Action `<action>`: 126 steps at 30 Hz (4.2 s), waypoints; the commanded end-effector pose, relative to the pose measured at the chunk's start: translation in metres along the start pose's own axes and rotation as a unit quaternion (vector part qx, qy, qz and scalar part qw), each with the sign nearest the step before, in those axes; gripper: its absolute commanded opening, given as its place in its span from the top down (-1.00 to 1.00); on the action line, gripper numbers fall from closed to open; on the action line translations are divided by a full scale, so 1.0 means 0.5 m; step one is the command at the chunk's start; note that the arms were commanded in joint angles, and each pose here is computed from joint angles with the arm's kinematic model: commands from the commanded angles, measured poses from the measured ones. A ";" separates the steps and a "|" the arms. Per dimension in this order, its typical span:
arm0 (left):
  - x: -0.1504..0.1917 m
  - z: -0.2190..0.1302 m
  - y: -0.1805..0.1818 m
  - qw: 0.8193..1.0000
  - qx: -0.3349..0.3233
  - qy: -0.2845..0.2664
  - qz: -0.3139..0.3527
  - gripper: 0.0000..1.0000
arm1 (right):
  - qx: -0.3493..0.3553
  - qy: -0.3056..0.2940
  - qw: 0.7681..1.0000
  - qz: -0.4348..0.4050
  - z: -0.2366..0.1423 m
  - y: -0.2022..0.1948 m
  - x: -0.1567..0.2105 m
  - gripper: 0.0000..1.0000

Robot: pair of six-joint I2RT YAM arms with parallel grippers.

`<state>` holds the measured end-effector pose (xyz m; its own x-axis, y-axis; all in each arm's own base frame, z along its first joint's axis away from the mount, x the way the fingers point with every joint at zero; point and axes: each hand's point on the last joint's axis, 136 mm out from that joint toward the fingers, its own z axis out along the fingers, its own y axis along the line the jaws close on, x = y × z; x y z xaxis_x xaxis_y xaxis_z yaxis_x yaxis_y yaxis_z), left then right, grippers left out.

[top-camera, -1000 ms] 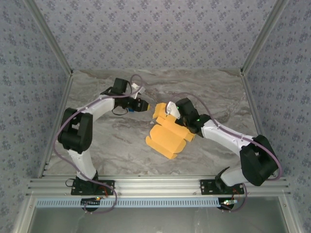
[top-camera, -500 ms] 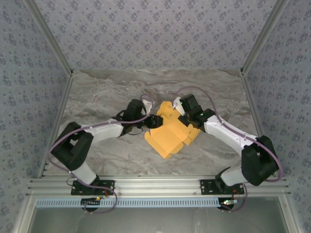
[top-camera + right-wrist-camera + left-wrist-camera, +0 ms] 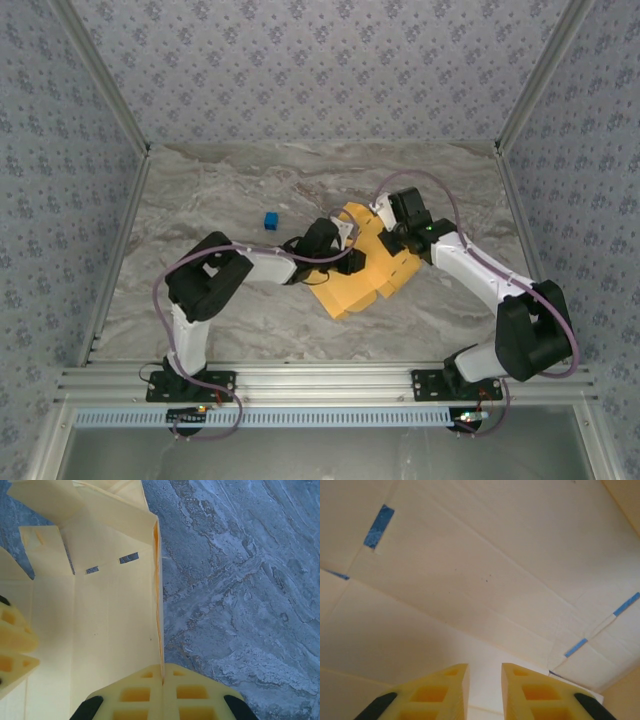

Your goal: Fold the paper box

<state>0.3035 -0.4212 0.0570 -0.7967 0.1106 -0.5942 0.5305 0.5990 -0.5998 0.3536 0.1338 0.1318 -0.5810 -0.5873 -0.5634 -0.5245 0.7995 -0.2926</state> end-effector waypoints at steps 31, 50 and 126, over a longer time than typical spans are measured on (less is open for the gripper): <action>0.026 0.078 0.065 0.997 -0.022 -0.052 -0.058 0.80 | -0.022 -0.057 0.996 0.057 -0.045 0.088 -0.067 1.00; -0.052 -0.099 0.025 0.993 -0.023 -0.107 -0.036 0.19 | 0.113 -0.055 0.988 -0.088 -0.029 -0.025 -0.092 1.00; -0.255 -0.268 -0.073 0.999 -0.020 -0.035 -0.013 -0.01 | -0.034 -0.177 0.963 -0.202 -0.123 0.091 -0.144 1.00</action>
<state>0.3494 -0.3423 0.2165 -0.7938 0.0239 -0.6077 0.4701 0.6580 -0.5883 0.3313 0.2032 0.1883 -0.0889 -0.7833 -0.6152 -0.7354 0.4682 -0.4899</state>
